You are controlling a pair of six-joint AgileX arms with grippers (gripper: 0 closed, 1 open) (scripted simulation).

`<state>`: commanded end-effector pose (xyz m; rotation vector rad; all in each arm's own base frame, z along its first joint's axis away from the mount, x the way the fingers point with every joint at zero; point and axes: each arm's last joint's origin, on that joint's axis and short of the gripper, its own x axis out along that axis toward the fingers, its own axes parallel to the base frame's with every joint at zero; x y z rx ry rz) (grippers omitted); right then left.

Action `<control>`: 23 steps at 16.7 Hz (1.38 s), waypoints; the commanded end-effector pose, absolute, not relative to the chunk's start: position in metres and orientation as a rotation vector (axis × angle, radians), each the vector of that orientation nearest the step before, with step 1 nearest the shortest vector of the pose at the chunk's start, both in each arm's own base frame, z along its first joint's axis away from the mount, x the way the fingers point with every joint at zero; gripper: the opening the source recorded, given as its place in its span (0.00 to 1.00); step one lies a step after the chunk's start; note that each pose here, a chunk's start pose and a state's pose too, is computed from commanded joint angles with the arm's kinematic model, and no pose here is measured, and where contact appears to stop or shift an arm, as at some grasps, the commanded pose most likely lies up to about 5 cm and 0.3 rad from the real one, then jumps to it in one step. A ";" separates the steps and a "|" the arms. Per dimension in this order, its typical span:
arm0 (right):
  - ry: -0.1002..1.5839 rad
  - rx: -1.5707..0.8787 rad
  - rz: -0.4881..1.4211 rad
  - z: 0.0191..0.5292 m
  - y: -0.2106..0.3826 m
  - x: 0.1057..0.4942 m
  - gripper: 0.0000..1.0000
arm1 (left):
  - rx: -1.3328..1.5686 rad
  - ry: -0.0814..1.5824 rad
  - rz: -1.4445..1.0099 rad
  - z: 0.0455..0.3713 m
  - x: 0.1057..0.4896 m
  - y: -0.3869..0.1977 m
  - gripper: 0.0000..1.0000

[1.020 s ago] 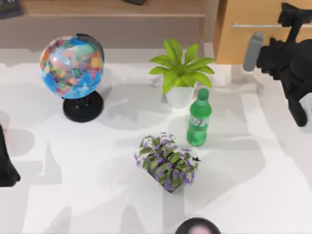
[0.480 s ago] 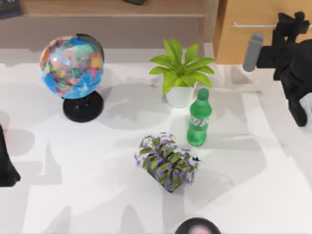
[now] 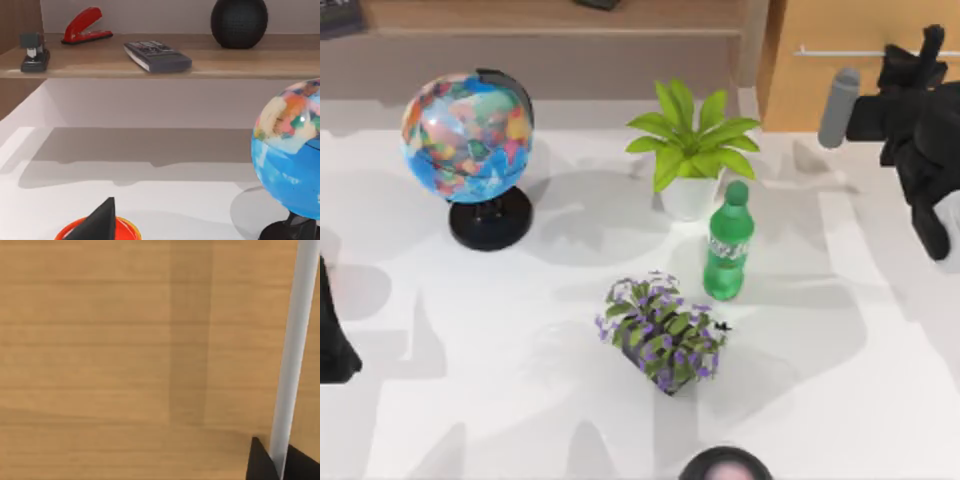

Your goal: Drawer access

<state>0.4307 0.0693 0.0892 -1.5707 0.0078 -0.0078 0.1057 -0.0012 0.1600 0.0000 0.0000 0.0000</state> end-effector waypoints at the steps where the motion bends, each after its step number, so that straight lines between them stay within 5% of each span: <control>1: 0.008 -1.571 -0.008 0.089 0.069 0.431 0.00 | 0.000 0.000 0.000 0.160 0.106 -0.001 1.00; 23: 0.011 -1.565 -0.009 0.088 0.070 0.351 0.00 | 0.000 0.000 0.000 0.160 0.106 -0.001 1.00</control>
